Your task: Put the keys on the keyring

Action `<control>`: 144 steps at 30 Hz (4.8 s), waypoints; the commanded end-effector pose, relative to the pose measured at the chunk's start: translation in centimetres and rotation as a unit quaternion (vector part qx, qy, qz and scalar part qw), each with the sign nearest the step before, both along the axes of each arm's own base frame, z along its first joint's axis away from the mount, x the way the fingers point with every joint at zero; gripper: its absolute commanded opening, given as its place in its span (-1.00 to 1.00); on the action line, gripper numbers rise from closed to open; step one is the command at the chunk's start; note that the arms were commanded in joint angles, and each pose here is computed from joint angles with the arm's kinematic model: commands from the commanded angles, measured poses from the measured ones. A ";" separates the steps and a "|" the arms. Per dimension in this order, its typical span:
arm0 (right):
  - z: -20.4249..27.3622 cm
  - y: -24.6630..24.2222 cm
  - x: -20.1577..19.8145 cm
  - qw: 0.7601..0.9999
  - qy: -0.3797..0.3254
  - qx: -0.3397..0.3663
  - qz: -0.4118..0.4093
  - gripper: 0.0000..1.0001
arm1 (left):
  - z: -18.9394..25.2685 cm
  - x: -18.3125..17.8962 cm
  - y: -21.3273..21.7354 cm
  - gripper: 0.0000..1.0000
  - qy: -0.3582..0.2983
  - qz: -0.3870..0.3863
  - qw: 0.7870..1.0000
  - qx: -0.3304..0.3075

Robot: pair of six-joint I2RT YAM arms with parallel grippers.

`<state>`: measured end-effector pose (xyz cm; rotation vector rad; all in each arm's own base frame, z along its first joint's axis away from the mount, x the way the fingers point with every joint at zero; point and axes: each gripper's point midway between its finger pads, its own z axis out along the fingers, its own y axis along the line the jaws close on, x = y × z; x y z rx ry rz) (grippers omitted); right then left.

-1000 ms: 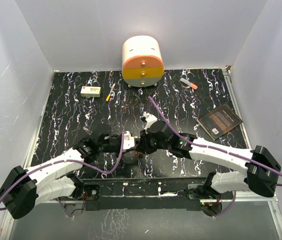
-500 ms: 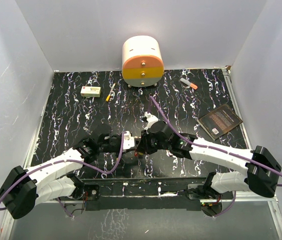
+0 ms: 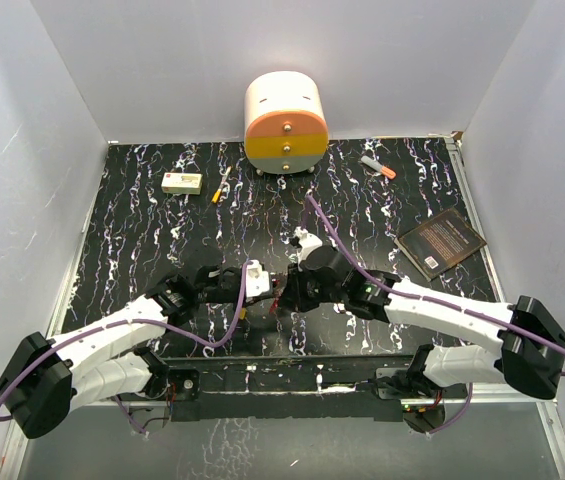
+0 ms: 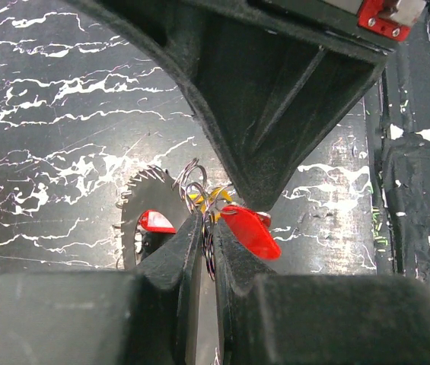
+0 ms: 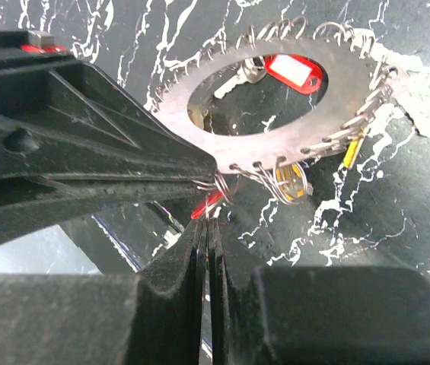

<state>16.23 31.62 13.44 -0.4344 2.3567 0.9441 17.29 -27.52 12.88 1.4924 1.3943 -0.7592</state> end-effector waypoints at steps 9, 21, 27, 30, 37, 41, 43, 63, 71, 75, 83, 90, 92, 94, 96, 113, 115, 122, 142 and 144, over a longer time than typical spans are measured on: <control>2.1 0.0 0.6 0.999 -0.027 0.033 -0.010 -0.84 | 4.5 -0.1 -1.3 -1.00 -0.032 -0.024 0.998 -0.058; 5.2 1.7 0.2 0.995 -0.059 0.073 0.040 -0.84 | 3.7 -0.4 -1.2 -1.00 -0.030 -0.032 0.998 -0.048; 5.1 2.0 0.6 0.995 -0.064 0.074 0.037 -0.84 | 4.1 -0.7 -1.3 -1.00 -0.025 -0.040 0.997 -0.053; 5.0 2.0 0.8 0.995 -0.067 0.068 0.034 -0.84 | 4.1 -0.9 -1.3 -1.00 -0.022 -0.045 0.997 -0.053; 4.9 1.0 1.1 0.996 -0.074 0.057 0.014 -0.84 | 4.5 -1.8 -1.3 -1.00 -0.018 -0.066 0.996 -0.057; 4.8 0.9 1.1 0.996 -0.073 0.054 0.014 -0.84 | 5.2 -2.4 -1.5 -1.00 -0.016 -0.083 0.994 -0.068; 4.7 1.0 1.1 0.996 -0.072 0.052 0.015 -0.84 | 5.3 -2.4 -1.6 -1.00 -0.016 -0.083 0.994 -0.070; 3.1 0.1 0.8 0.998 -0.047 0.042 -0.009 -0.84 | 6.8 -2.2 -1.8 -1.00 -0.031 -0.083 0.992 -0.088; 3.0 -0.3 0.6 0.998 -0.037 0.041 -0.018 -0.84 | 6.6 -1.8 -1.6 -1.00 -0.038 -0.072 0.993 -0.084; 2.8 -0.6 0.4 0.998 -0.031 0.042 -0.024 -0.84 | 6.7 -1.6 -1.7 -1.00 -0.044 -0.067 0.993 -0.086; 2.1 -1.1 -0.1 0.998 -0.014 0.042 -0.033 -0.84 | 7.0 -1.2 -1.7 -1.00 -0.046 -0.055 0.993 -0.095; 1.9 -1.2 -0.2 0.998 -0.009 0.043 -0.033 -0.84 | 7.3 -1.1 -1.8 -1.00 -0.044 -0.050 0.993 -0.101; 1.8 -1.1 -0.3 0.998 -0.006 0.043 -0.033 -0.84 | 7.4 -0.9 -1.8 -1.00 -0.039 -0.043 0.993 -0.104; 1.8 -1.1 -0.4 0.998 -0.003 0.046 -0.033 -0.84 | 7.4 -0.8 -1.9 -1.00 -0.035 -0.038 0.993 -0.106; 1.9 -1.1 -0.5 0.998 0.001 0.050 -0.035 -0.84 | 7.4 -0.7 -1.9 -1.00 -0.030 -0.032 0.993 -0.108; 4.3 -0.5 -1.6 0.991 0.001 0.136 -0.022 -0.84 | 10.3 -1.6 -2.5 -1.00 0.030 -0.020 0.982 -0.187; 4.8 -0.4 -1.7 0.989 -0.002 0.148 -0.020 -0.84 | 10.3 -1.7 -2.5 -1.00 0.037 -0.016 0.980 -0.193; 5.9 -0.8 -1.5 0.986 -0.023 0.161 -0.024 -0.84 | 10.3 -1.6 -2.4 -1.00 0.063 0.001 0.976 -0.209; 9.0 -3.5 -1.3 0.982 -0.127 0.139 -0.007 -0.47 | 10.2 -0.9 -1.7 -1.00 0.155 0.060 0.952 -0.257; 10.1 -4.2 -1.0 0.976 -0.166 0.144 -0.006 -0.48 | 10.4 -1.0 -1.7 -1.00 0.163 0.059 0.949 -0.263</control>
